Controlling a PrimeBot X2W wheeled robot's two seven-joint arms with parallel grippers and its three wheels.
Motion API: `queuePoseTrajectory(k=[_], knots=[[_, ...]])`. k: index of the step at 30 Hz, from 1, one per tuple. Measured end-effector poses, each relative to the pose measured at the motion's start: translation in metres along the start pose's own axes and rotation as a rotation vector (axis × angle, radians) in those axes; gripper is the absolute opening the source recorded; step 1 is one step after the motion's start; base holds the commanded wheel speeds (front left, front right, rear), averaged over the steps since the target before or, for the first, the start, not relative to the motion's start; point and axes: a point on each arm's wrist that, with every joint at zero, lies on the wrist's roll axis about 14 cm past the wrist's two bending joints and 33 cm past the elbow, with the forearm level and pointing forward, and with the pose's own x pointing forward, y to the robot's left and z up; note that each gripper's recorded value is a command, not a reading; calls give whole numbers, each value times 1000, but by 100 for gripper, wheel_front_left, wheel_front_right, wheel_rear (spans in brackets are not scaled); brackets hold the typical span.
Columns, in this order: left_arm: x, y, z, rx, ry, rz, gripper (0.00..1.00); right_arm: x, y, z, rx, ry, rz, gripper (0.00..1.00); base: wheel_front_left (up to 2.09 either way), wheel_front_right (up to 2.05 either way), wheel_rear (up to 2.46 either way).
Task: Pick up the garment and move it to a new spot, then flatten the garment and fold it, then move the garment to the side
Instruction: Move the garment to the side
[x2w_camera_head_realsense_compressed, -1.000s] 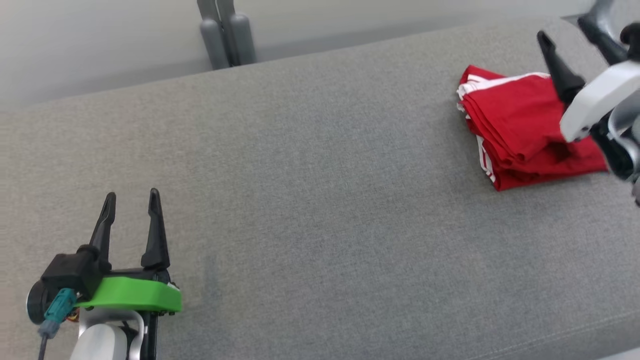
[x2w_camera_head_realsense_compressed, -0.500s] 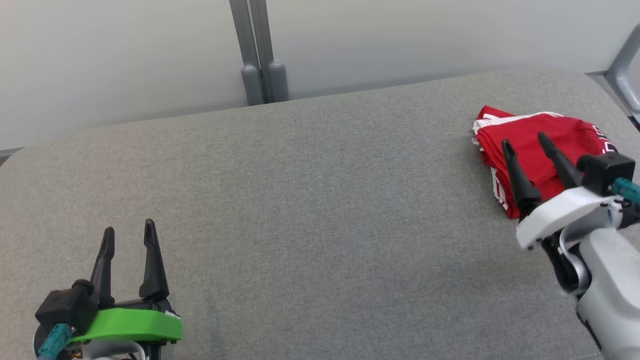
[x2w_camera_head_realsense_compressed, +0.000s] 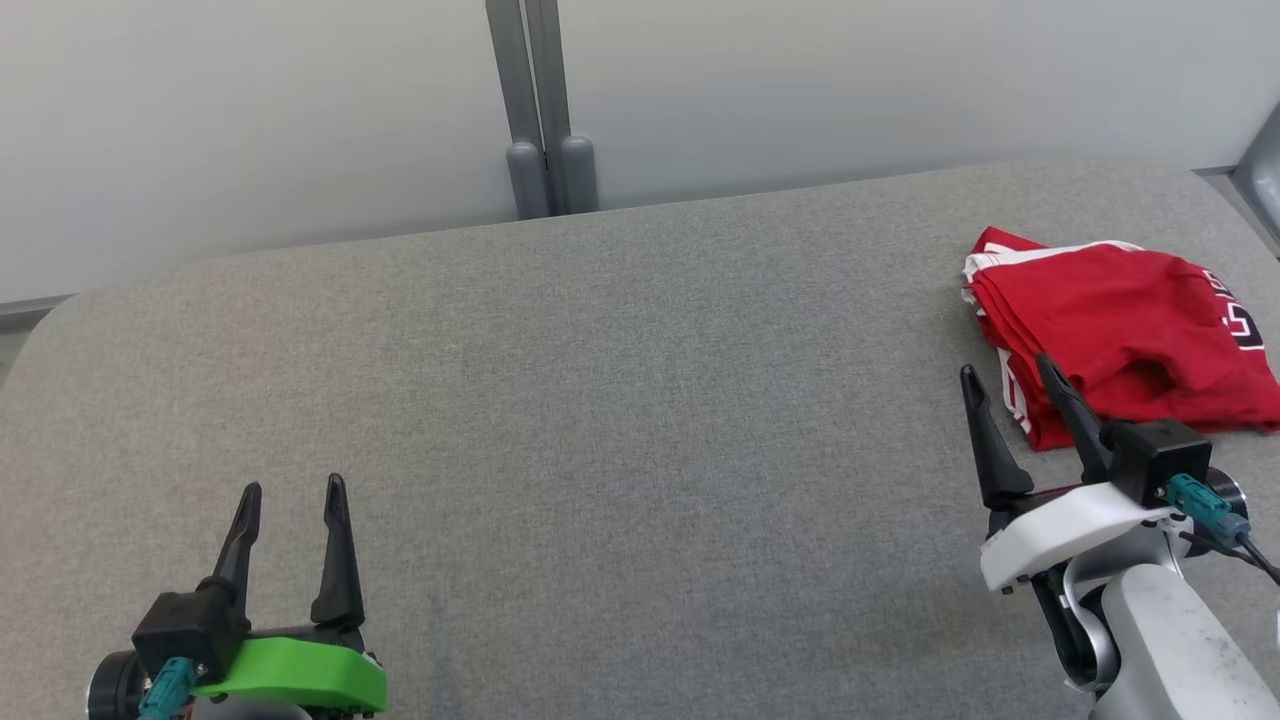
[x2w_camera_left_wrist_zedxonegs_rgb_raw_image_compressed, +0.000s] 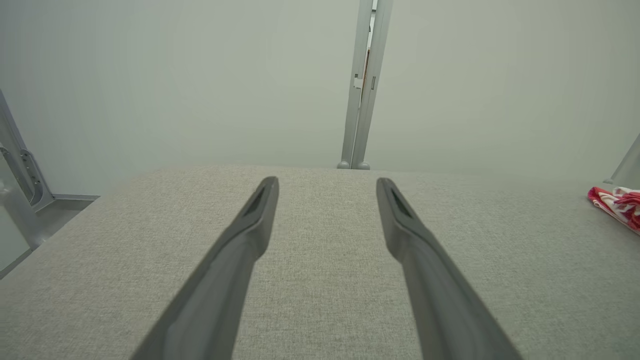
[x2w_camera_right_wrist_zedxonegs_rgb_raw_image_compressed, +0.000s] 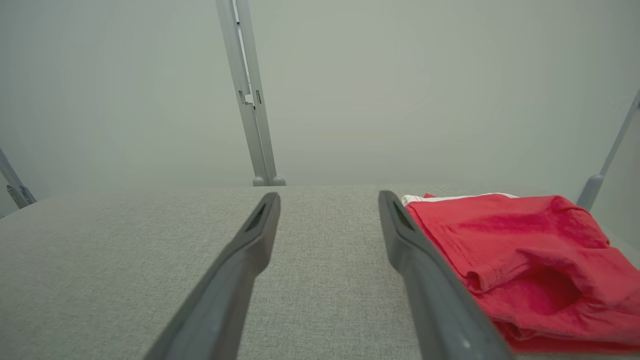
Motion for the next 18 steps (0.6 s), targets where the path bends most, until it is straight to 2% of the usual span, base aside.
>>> queuePoseTrajectory(k=[18], knots=[[-1, 0, -11, 36, 31, -1, 100, -2, 12, -5, 8, 6, 12, 100, 0, 0, 0]])
